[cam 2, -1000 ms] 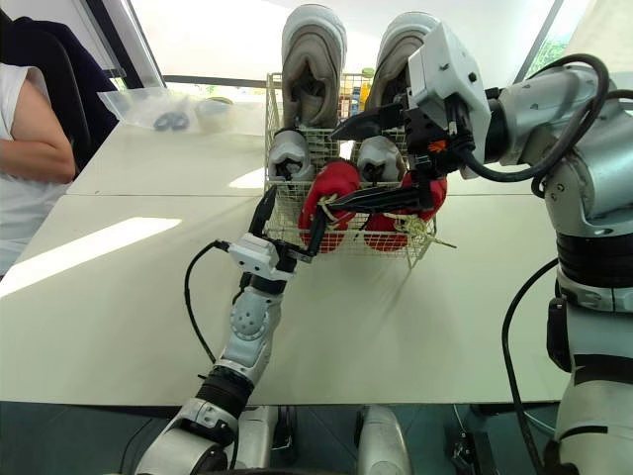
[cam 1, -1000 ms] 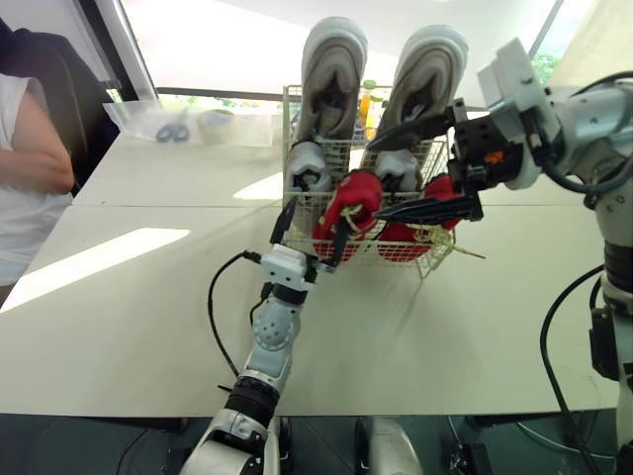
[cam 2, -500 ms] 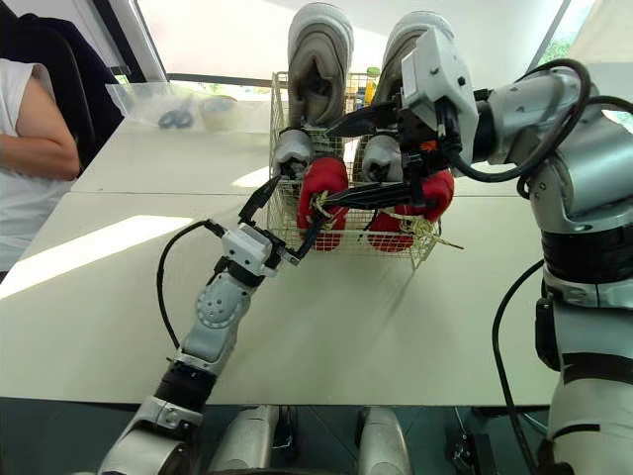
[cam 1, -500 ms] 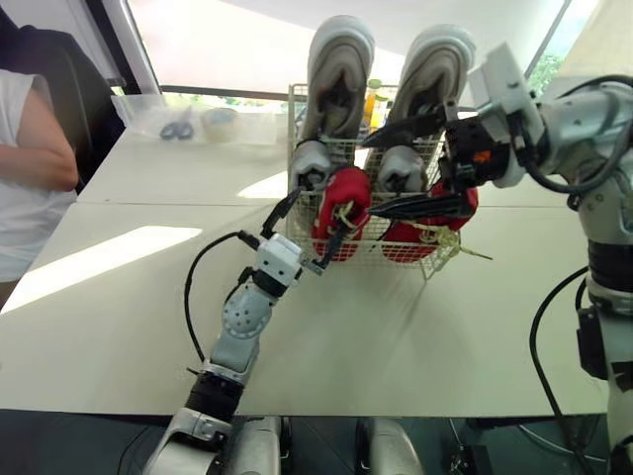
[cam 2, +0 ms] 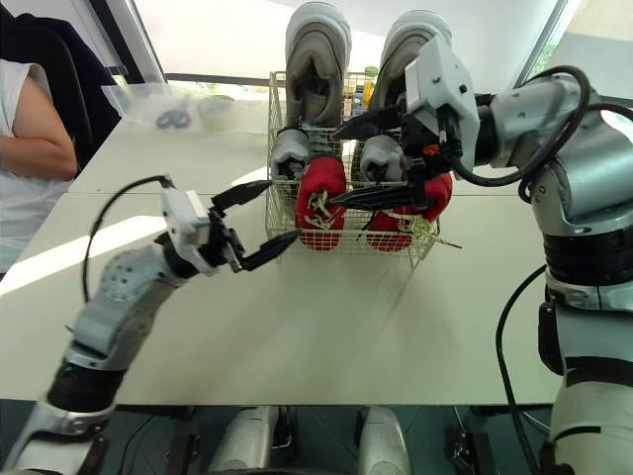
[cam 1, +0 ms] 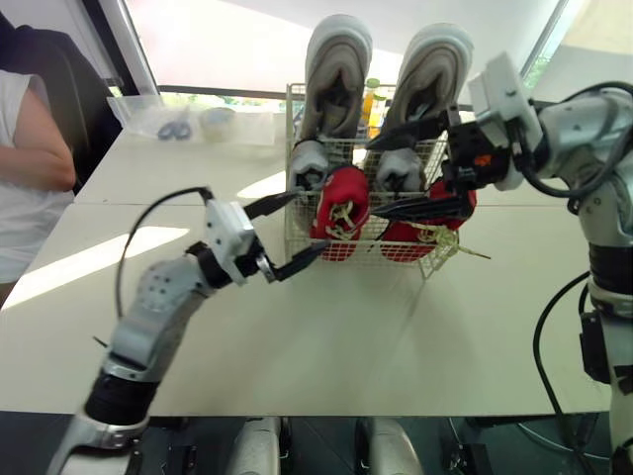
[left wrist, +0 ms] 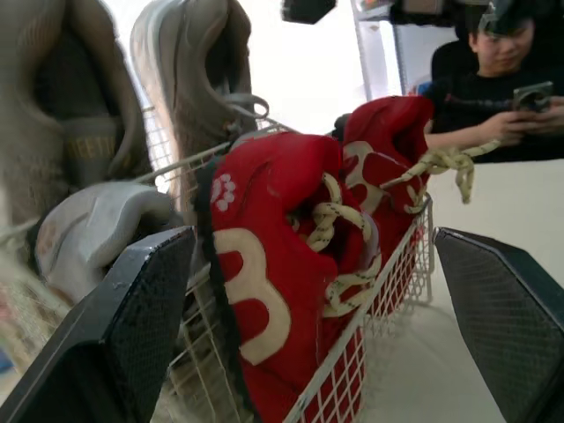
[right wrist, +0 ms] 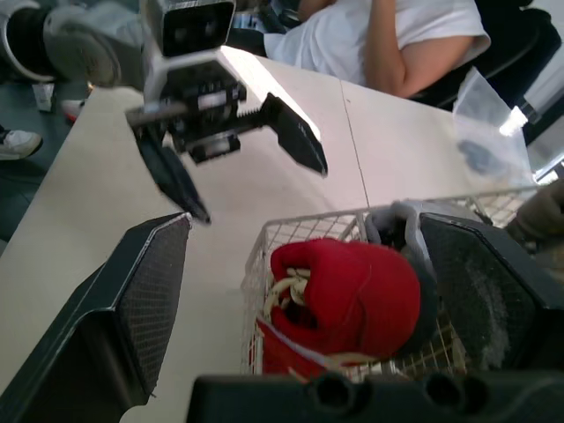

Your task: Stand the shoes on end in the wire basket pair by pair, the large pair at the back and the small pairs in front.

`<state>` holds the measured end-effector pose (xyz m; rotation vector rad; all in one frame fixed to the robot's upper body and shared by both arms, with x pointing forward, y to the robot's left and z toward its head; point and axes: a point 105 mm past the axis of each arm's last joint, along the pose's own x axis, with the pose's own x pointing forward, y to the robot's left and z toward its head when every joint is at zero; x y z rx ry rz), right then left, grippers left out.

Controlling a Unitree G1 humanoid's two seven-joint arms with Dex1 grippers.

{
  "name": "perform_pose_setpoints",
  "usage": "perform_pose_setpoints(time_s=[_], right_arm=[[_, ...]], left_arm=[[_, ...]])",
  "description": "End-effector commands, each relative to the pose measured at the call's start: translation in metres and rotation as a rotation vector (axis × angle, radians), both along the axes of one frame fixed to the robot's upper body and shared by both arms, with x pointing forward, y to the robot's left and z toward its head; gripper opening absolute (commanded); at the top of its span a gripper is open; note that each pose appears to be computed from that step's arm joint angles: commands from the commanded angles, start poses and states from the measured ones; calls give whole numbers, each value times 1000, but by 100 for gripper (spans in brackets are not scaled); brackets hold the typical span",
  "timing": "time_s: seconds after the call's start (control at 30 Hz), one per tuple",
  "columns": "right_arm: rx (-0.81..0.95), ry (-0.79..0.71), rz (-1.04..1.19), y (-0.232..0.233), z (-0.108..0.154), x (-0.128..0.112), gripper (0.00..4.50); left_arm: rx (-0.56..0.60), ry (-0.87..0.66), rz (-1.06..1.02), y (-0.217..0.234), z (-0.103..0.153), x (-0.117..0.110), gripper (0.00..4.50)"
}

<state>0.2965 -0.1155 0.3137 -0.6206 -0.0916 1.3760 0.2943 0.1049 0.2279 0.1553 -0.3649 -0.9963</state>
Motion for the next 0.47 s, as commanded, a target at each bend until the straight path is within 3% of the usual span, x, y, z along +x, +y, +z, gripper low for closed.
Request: perform_pose_setpoints(time_s=[0.03,0.3,0.47], right_arm=[[11,-60,-80,-21,11,-3,450],[-74,-75,-317,-82,1,-4,450],[-112,-83,-408,-109,6,-12,450]], left_arm=[[-21,33,22,23,33,-2,444],[79,210,32,70,59,-11,444],[138,306,-1,78,56,-26,444]])
